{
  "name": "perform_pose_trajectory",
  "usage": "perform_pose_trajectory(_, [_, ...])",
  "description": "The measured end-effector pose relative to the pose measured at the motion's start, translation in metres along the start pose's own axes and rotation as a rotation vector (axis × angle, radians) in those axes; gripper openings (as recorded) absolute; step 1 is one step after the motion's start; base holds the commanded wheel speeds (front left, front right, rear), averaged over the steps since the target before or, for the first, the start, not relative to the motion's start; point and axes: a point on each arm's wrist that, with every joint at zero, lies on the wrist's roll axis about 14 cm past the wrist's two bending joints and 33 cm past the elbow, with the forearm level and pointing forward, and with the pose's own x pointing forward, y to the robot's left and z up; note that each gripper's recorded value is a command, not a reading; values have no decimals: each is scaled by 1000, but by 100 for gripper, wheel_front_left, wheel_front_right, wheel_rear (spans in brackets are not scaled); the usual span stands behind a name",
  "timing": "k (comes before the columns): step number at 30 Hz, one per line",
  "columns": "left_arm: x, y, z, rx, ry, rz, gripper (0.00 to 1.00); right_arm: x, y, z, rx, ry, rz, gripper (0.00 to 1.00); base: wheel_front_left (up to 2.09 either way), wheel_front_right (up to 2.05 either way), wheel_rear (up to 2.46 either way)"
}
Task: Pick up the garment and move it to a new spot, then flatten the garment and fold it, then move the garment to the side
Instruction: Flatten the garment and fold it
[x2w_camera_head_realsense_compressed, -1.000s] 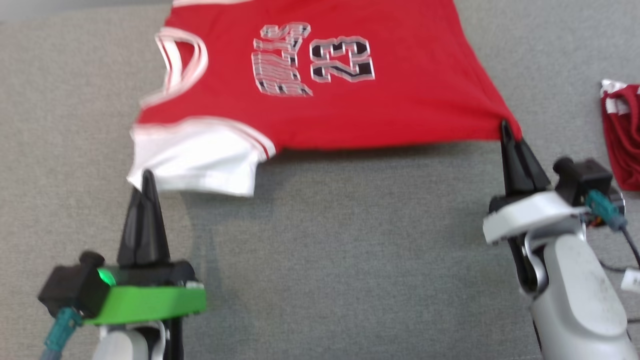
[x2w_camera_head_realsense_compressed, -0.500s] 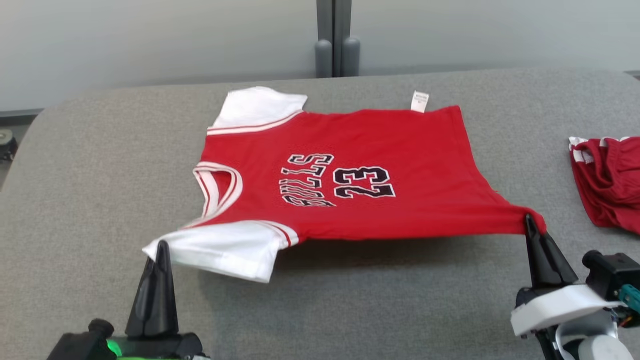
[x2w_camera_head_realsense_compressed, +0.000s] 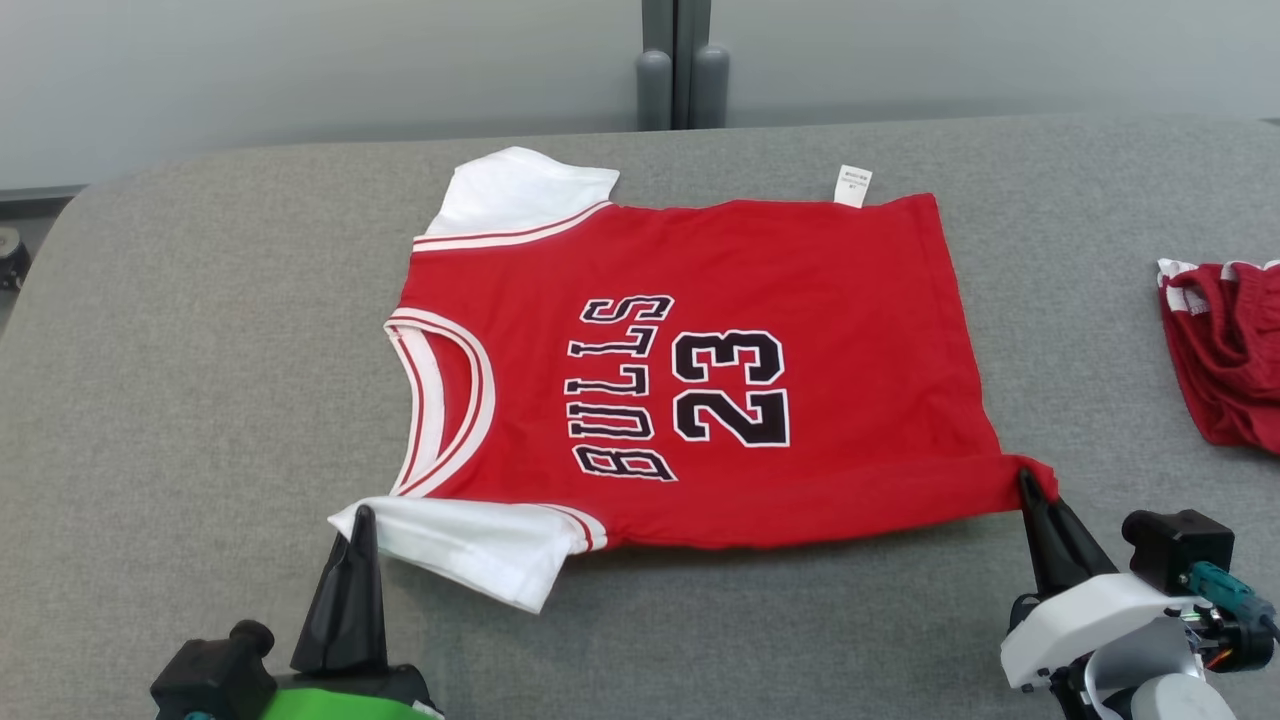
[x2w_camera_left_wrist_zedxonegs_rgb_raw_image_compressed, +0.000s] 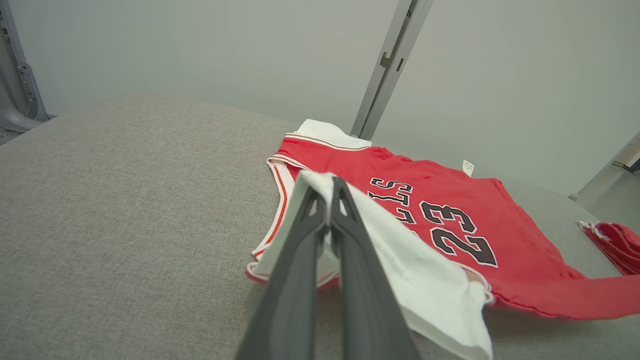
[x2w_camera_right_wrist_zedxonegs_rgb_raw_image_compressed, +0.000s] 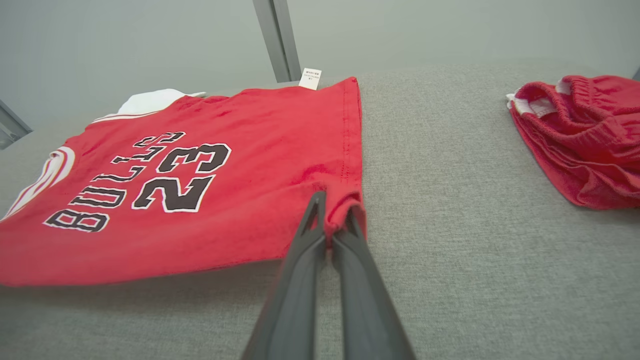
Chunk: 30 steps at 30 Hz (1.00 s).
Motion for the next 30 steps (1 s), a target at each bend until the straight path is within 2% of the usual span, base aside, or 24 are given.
perform_pose_trajectory(9, [33,-5,-5,34,-11,-47,0,21,4,-11,18,43,12,0,0,0,0])
perform_pose_trajectory(18, [103,-31,-13,121,-9,-174,0,60,-2,-8,55,47,-2,0,0,0,0])
perform_pose_trajectory(29, [153,-20,-49,157,86,-166,0,88,-13,-27,61,80,-32,0,0,0,0])
perform_pose_trajectory(30, [155,-19,-52,157,93,-161,0,89,-14,-29,62,82,-35,16,0,0,0])
